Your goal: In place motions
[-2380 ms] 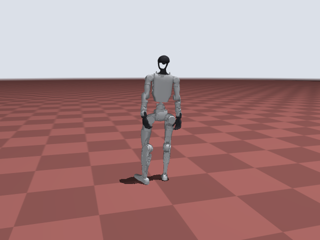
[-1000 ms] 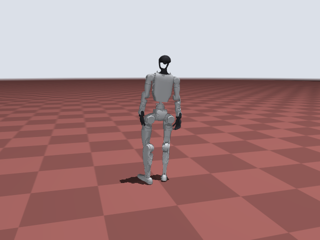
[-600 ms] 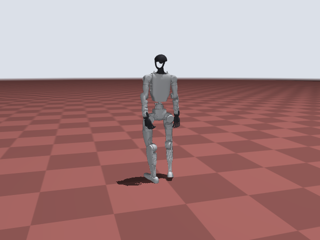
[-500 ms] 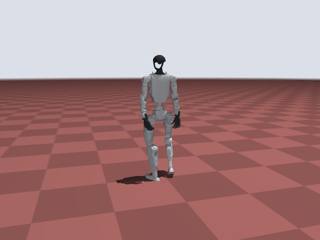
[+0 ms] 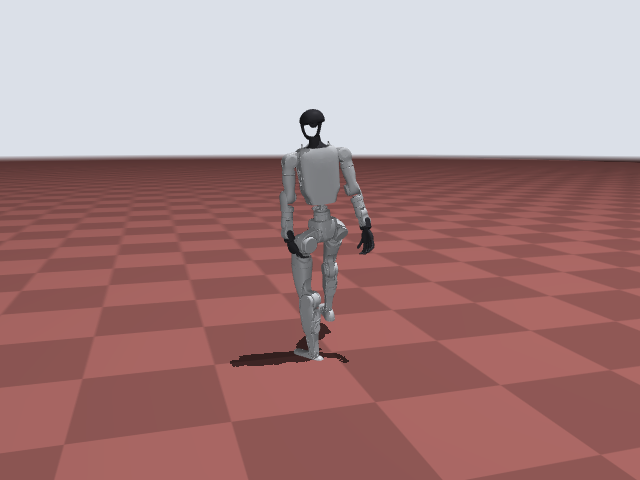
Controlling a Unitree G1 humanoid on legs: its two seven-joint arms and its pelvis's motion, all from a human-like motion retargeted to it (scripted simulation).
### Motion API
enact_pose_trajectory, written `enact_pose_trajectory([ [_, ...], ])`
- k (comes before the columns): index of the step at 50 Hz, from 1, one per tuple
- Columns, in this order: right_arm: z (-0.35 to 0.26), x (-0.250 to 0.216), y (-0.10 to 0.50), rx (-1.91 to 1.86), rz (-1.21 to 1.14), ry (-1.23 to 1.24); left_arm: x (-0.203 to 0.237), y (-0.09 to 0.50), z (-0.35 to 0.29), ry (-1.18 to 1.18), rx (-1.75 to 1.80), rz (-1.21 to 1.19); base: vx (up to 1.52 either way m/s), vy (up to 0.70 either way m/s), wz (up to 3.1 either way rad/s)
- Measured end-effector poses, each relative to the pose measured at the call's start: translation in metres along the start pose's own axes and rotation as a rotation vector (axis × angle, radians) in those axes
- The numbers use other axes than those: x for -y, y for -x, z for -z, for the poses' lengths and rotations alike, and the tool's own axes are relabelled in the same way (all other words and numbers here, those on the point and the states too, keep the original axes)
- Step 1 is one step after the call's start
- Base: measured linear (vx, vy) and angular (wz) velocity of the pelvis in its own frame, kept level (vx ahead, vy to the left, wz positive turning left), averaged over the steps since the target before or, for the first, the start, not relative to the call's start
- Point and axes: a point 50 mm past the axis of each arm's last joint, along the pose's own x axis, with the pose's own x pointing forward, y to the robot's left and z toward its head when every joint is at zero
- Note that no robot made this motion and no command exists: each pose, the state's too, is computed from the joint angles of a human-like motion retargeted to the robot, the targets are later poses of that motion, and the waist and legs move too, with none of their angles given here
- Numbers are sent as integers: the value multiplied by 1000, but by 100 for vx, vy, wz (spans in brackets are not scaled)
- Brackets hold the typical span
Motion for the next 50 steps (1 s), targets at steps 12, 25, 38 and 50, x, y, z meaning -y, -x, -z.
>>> enact_pose_trajectory([
  [12, -69, 32, 20, 208, 128, 135, -23, 14, 90, 309, -232, -88, 3, -8, -103],
  [25, -127, 36, 43, 371, 160, 389, -11, 8, 88, 437, -171, -43, -2, -12, -40],
  [38, -55, 24, 14, 180, 112, 155, 10, -4, 8, 120, -4, 46, -1, -18, 26],
  [50, -25, 19, 8, 117, 63, -63, -3, -1, 32, 201, -32, 3, 1, -27, -66],
])
